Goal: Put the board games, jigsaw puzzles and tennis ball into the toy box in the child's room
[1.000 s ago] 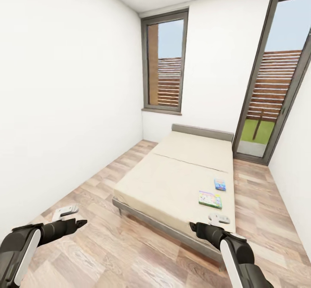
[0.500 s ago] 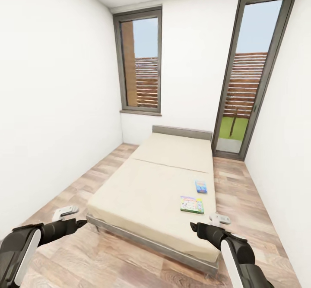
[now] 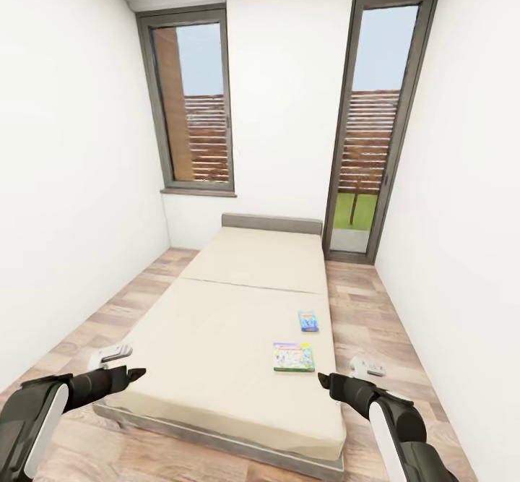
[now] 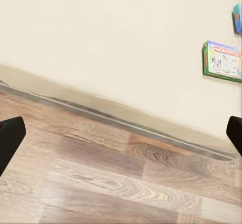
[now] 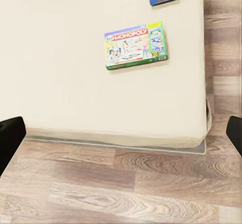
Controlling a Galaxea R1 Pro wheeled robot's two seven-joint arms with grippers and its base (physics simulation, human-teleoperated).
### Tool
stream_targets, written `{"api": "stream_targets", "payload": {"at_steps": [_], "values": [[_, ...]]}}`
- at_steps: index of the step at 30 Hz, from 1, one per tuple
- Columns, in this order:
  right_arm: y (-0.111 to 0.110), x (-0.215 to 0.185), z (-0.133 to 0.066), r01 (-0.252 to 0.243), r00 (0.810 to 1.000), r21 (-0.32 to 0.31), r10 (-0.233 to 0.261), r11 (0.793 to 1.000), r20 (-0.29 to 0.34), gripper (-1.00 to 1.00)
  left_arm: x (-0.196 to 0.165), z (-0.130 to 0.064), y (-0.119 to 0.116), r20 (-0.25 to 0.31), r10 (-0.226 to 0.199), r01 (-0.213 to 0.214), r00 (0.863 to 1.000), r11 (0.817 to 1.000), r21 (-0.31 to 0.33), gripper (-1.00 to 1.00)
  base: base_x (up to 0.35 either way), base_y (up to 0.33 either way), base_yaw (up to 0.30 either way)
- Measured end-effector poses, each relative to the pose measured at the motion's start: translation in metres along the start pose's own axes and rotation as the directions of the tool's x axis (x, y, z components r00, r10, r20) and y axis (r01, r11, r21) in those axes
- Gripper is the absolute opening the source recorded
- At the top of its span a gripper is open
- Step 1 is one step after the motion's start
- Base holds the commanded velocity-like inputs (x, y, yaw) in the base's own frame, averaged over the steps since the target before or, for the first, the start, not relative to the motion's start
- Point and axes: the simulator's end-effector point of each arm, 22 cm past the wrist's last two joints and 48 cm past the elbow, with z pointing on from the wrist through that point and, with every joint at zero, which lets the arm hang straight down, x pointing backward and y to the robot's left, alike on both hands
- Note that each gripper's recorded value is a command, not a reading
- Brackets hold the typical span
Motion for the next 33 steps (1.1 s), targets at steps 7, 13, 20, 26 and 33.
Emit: {"api": "stream_targets", "payload": {"at_steps": [7, 13, 20, 26, 33], "values": [[-0.0007, -0.0005, 0.0002, 0.001, 1.000, 0.001, -0.001, 1.000, 0.001, 1.00, 0.0002, 0.0002, 0.0001, -0.001, 0.000, 0.000, 1.000, 1.000, 0.000, 1.00, 0.278, -0.007, -0.282], [-0.0021, -0.0008, 0.0002, 0.001, 1.000, 0.003, -0.001, 1.000, 0.001, 1.00, 0.0002, 0.0002, 0.0002, -0.002, 0.000, 0.000, 1.000, 1.000, 0.000, 1.00, 0.174, -0.075, -0.282], [-0.0030, -0.0009, 0.0000, 0.002, 1.000, 0.004, -0.002, 1.000, 0.002, 1.00, 0.0001, 0.0001, 0.0002, -0.001, 0.000, 0.000, 1.000, 1.000, 0.000, 1.00, 0.168, -0.033, -0.282], [-0.0032, -0.0013, -0.0001, 0.004, 1.000, 0.005, -0.004, 1.000, 0.003, 1.00, -0.0001, 0.0001, -0.0003, 0.001, 0.000, 0.000, 1.000, 1.000, 0.001, 1.00, 0.274, -0.007, -0.165], [-0.0026, -0.0027, -0.0003, 0.005, 1.000, 0.004, -0.005, 1.000, 0.008, 1.00, 0.0001, 0.0004, -0.0004, 0.000, 0.000, 0.000, 1.000, 1.000, 0.001, 1.00, 0.217, -0.001, -0.033]]}}
